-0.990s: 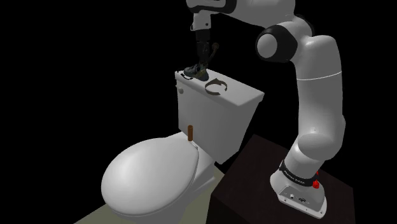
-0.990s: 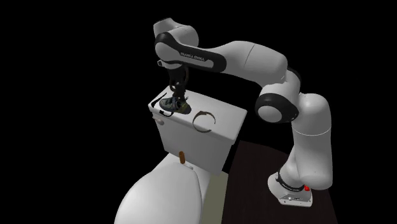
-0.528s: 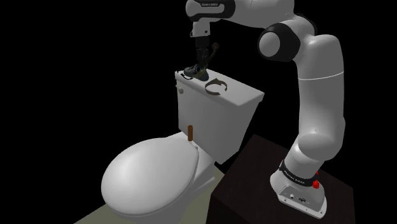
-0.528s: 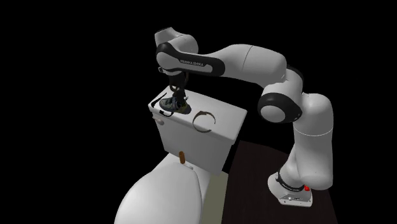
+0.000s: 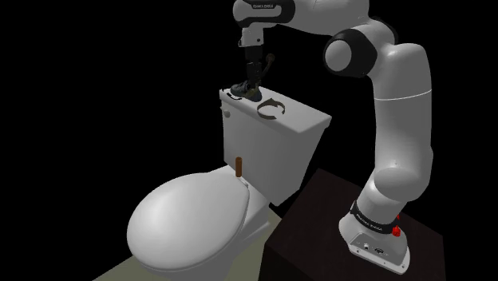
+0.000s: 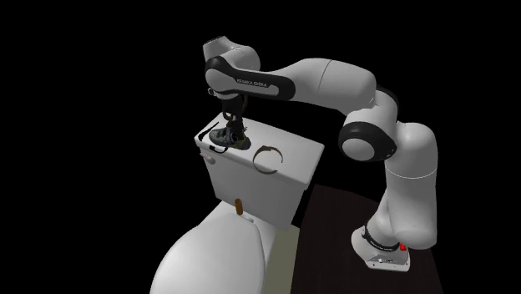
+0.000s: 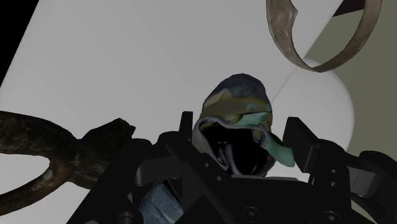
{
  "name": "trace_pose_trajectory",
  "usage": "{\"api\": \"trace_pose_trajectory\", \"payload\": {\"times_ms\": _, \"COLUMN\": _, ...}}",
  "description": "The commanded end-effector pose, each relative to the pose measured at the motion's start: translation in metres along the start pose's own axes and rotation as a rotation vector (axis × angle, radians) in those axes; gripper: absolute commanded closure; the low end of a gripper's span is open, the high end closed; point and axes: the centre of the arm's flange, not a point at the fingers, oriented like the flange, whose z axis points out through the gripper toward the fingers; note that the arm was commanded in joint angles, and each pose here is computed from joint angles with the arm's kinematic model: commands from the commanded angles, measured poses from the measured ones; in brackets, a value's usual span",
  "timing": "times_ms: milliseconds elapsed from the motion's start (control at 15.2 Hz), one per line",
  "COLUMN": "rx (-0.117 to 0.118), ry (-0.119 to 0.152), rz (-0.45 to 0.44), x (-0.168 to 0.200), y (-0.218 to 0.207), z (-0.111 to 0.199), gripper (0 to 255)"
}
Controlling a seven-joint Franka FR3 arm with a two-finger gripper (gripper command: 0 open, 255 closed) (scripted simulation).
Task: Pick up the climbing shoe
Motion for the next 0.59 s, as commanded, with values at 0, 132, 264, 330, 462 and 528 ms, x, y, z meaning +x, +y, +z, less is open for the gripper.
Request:
{"api": "trace_pose_trajectory", "payload": {"times_ms": 0, "rx": 0.000, "ry": 0.000, "rz": 0.000, "x": 0.000, "y": 0.000, "z": 0.000, "gripper": 255}}
{"api": "trace_pose_trajectory", "payload": {"times_ms": 132, "rx": 0.000, "ry": 0.000, "rz": 0.000, "x": 0.000, "y": -0.001, "z": -0.004, "gripper": 255}}
{"api": "trace_pose_trajectory", "payload": {"times_ms": 264, "rx": 0.000, "ry": 0.000, "rz": 0.000, "x": -0.002, "y": -0.003, "z": -0.015, "gripper": 255}}
{"api": "trace_pose_trajectory", "payload": {"times_ms": 330, "rx": 0.000, "ry": 0.000, "rz": 0.000, "x": -0.003, "y": -0.004, "z": -0.020, "gripper": 255}}
{"api": "trace_pose_trajectory", "payload": {"times_ms": 462, "rx": 0.000, "ry": 0.000, "rz": 0.000, "x": -0.005, "y": -0.005, "z": -0.030, "gripper": 255}}
{"api": "trace_pose_trajectory", "payload": {"times_ms": 528, "rx": 0.000, "ry": 0.000, "rz": 0.000, "x": -0.006, "y": -0.006, "z": -0.035, "gripper": 255}}
